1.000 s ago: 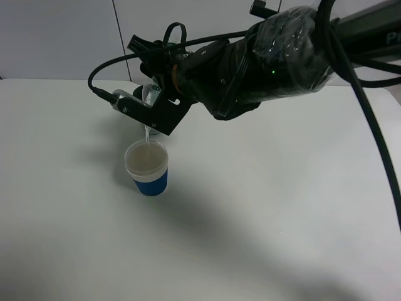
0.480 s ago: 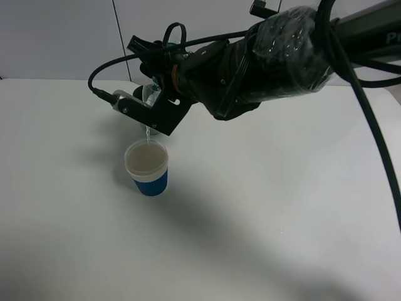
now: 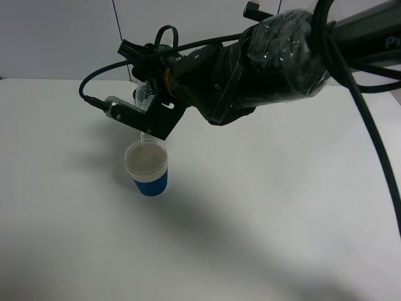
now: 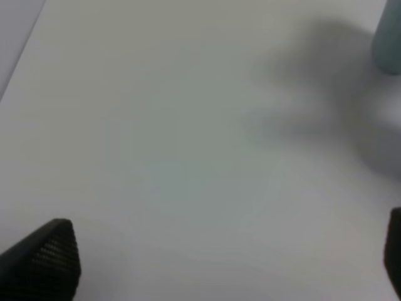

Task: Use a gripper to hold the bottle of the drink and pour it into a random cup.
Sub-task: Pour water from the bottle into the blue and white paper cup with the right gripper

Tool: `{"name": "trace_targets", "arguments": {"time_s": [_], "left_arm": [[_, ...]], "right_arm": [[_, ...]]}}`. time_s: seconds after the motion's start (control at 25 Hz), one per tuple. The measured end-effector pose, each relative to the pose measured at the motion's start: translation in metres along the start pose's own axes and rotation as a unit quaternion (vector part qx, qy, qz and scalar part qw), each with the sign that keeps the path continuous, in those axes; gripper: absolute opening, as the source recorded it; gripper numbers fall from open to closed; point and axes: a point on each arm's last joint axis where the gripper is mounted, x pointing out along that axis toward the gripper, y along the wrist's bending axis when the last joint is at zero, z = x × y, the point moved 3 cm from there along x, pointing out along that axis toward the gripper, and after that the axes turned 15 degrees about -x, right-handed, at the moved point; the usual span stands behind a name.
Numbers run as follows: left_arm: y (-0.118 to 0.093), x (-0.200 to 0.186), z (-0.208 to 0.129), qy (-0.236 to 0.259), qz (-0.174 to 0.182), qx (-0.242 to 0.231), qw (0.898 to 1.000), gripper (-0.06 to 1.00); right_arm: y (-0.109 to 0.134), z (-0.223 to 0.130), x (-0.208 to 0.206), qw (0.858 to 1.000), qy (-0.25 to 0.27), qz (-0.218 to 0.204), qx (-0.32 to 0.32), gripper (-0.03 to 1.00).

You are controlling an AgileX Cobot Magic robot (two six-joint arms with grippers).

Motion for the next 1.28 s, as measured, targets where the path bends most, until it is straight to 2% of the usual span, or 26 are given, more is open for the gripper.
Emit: {"name": "trace_targets", "arguments": {"time_s": [0.88, 1.28], "left_arm": [[0.0, 0.0, 0.0, 0.0, 0.0, 0.0, 1.0, 0.98], [0.0, 0.0, 0.0, 0.0, 0.0, 0.0, 1.0, 0.98]], "right_arm": [[0.0016, -0.0026, -0.0005, 0.997, 0.013, 0.01, -0.071, 0.56], [0.0006, -0.0018, -0.0011, 0.997, 0.013, 0.009, -0.073, 0.56]]}}
